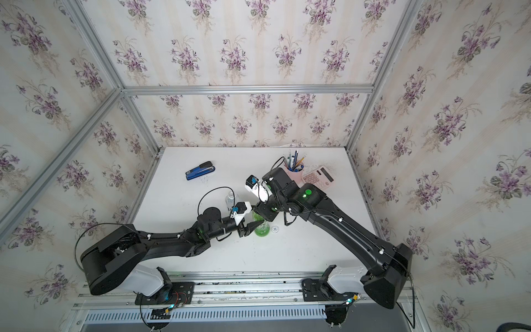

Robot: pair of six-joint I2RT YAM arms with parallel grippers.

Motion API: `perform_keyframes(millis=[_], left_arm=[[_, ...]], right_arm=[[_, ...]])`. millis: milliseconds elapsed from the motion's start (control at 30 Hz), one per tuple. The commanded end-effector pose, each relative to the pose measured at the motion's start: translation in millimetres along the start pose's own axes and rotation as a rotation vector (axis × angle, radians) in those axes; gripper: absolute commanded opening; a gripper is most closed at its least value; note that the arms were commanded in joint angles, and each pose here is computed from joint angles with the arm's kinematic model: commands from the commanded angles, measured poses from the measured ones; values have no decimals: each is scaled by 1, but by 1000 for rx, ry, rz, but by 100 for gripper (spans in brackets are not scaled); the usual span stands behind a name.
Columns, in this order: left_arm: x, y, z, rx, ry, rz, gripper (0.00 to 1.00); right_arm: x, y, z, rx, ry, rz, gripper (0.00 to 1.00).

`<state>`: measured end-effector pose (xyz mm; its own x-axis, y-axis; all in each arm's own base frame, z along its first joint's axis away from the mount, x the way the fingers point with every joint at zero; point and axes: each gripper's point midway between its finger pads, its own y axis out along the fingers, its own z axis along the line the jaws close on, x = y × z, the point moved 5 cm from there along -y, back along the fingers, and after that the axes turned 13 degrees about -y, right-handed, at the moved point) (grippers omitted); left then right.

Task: Screw on the bottle caps
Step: Screw the bottle cap onto the plastic bottle.

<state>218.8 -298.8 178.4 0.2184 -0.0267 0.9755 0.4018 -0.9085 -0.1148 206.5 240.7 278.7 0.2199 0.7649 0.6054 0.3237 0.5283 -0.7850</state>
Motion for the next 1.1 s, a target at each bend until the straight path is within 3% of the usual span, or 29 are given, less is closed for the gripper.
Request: perform_keyframes(millis=[0,600,700,933,1067], left_arm=[[-24,-1,-1,-20,-54,117,65],[-23,-1,-2,-24,-57,115,65],[-23,-1,-1,-17,-58,111,65],[-23,0,-3,14,-39,101,66],[-22,1,-1,50,-36,83,71]], right_arm=[[5,5,-1,8,-56,-12,49],[-10,17,-1,-5,-64,43,32],[-12,17,-3,-20,-51,55,23],[-13,16,2,-108,137,17,20],[-14,16,15,-108,232,-41,20]])
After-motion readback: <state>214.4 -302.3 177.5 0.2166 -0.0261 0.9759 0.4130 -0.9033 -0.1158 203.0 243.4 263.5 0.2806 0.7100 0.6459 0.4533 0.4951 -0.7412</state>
